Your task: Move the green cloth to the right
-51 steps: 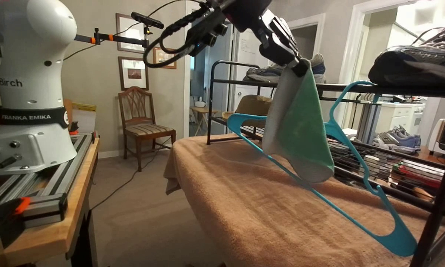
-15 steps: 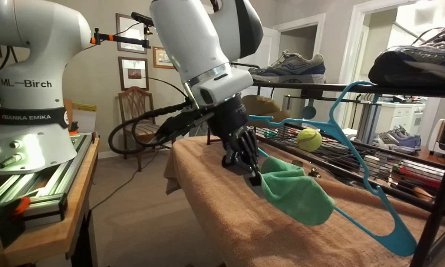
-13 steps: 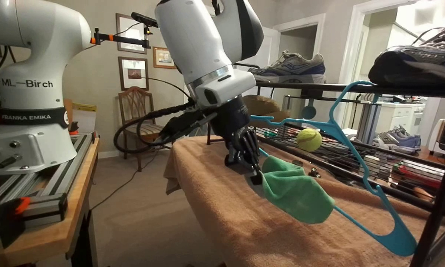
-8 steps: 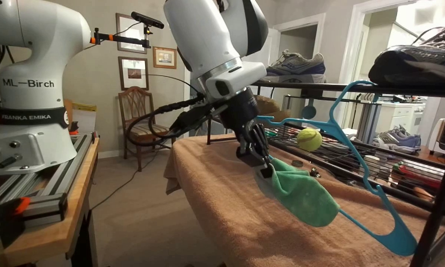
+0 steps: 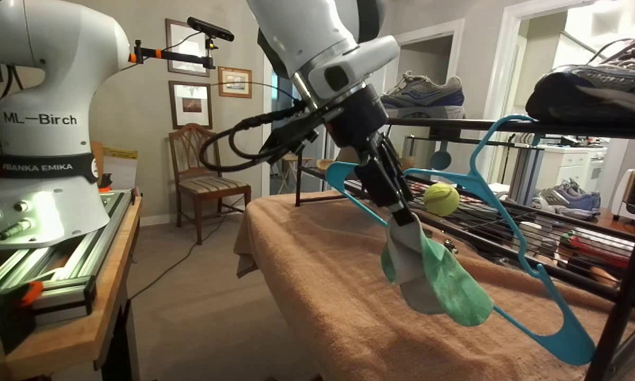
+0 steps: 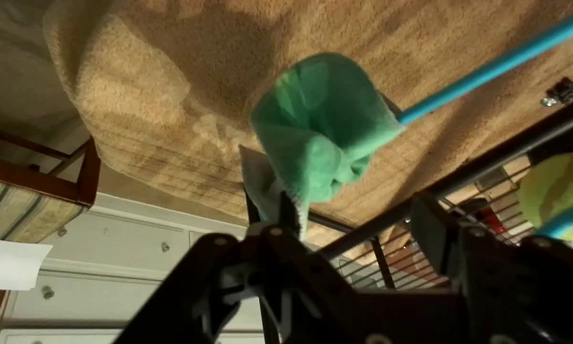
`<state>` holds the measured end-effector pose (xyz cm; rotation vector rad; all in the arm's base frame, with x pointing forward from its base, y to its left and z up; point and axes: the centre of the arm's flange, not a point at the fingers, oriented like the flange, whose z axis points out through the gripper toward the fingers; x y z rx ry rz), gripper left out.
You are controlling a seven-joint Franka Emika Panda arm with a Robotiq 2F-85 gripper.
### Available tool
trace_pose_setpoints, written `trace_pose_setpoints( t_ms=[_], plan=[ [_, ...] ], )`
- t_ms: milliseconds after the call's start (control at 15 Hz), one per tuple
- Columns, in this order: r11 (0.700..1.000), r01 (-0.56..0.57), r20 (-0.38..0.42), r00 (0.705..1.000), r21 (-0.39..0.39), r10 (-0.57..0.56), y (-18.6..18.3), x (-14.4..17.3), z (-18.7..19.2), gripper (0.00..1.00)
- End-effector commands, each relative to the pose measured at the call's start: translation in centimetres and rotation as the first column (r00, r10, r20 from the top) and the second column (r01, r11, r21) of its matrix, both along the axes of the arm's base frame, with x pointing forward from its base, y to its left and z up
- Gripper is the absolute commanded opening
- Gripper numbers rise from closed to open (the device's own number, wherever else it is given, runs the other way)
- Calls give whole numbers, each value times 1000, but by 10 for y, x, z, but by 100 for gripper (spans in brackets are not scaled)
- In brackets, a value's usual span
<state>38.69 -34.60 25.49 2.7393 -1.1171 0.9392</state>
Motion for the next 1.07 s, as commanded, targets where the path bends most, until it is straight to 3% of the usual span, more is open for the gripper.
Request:
trace_pose_setpoints(
  t_ms=[0, 200, 533, 1000],
  plan=[
    [1000, -15, 41, 999, -4, 15, 1, -6, 41, 97],
    [1000, -8, 54, 998, -15, 9, 2, -8, 61, 100],
    [1000, 22, -57, 998, 19, -21, 14, -36, 81, 100],
    [997, 58, -138, 989, 60, -49, 30, -68, 126, 100]
  ],
)
